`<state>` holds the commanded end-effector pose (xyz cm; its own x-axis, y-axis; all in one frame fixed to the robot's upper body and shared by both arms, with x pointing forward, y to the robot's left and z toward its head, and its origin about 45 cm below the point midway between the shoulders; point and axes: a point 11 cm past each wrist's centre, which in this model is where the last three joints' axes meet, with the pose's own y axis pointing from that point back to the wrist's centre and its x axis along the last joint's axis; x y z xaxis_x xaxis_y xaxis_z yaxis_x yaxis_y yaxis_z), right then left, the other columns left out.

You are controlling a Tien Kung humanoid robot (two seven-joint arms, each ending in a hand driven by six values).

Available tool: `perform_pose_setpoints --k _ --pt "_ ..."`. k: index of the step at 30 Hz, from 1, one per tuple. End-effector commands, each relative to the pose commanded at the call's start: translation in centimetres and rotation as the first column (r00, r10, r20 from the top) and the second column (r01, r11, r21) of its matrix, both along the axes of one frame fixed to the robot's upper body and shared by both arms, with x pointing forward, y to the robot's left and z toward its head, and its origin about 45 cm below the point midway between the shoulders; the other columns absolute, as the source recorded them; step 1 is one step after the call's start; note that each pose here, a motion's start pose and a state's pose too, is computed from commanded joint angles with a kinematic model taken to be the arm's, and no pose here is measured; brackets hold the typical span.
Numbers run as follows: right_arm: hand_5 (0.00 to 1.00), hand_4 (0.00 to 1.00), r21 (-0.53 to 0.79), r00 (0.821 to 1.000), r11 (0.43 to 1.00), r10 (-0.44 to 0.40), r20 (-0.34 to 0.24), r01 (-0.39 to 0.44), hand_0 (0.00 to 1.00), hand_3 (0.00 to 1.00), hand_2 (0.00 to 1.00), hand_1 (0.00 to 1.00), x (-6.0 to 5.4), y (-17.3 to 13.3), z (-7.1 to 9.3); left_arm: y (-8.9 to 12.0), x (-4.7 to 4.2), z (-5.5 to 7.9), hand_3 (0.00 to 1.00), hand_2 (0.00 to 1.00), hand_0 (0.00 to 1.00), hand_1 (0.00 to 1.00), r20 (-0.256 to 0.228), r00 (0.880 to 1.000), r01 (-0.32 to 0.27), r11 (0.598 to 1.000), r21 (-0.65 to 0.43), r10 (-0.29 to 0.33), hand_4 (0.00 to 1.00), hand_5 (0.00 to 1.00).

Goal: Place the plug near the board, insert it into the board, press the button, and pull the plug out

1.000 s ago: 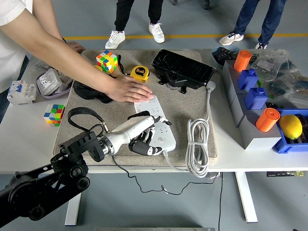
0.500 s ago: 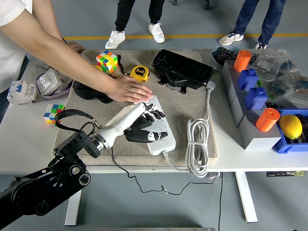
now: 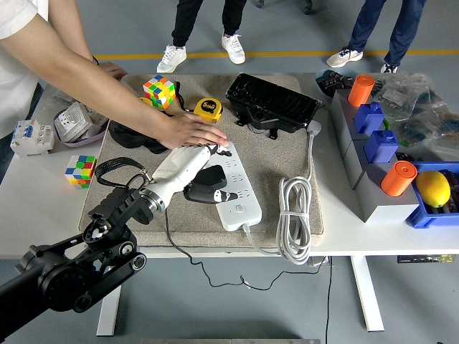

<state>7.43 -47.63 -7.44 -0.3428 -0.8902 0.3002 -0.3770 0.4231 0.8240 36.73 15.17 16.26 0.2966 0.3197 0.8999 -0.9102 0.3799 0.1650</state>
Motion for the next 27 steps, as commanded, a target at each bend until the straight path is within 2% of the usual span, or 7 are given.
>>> perform_pose_setpoints --k 11,12,17,18,24,25,27 --pt "0.243 0.801 0.003 1.000 1.000 -0.003 0.005 0.003 0.600 0.545 0.544 0.589 0.1 0.1 0.0 0.5 1.05 -1.0 0.767 0.700 0.534 0.650 -0.026 0.998 -0.055 0.997 0.045 0.057 0.998 0.497" --pt "0.242 0.801 0.003 1.000 1.000 -0.003 0.005 0.003 0.601 0.545 0.544 0.589 0.1 0.1 0.0 0.6 1.09 -1.0 0.722 0.628 0.471 0.602 -0.026 0.998 -0.059 0.997 0.047 0.060 0.998 0.524" --pt "0.242 0.801 0.002 1.000 1.000 -0.002 0.004 0.002 0.601 0.545 0.544 0.589 0.1 0.1 0.0 0.8 1.39 -1.5 0.722 0.628 0.471 0.602 -0.036 0.996 -0.074 0.994 0.078 0.077 0.998 0.524" --pt "0.241 0.801 0.003 1.000 1.000 -0.002 0.004 0.002 0.602 0.545 0.543 0.589 0.1 0.1 0.0 0.9 1.44 -1.6 0.675 0.579 0.447 0.572 -0.040 0.996 -0.078 0.994 0.083 0.081 0.998 0.527" --pt "0.241 0.801 0.003 1.000 1.000 -0.001 0.006 0.001 0.602 0.545 0.543 0.589 0.2 0.2 0.0 0.9 1.53 -1.9 0.675 0.579 0.447 0.572 -0.038 0.996 -0.079 0.992 0.095 0.083 0.998 0.527" --pt "0.241 0.801 0.004 1.000 1.000 -0.002 0.006 0.002 0.602 0.545 0.543 0.589 0.2 0.2 0.0 0.9 1.55 -1.9 0.598 0.531 0.395 0.525 -0.035 0.996 -0.079 0.992 0.094 0.083 0.988 0.503" --pt "0.241 0.801 0.003 1.000 1.000 -0.002 0.006 0.002 0.602 0.545 0.543 0.589 0.2 0.2 0.0 0.9 1.60 -1.8 0.598 0.531 0.395 0.525 -0.029 0.996 -0.077 0.993 0.095 0.080 0.988 0.503"
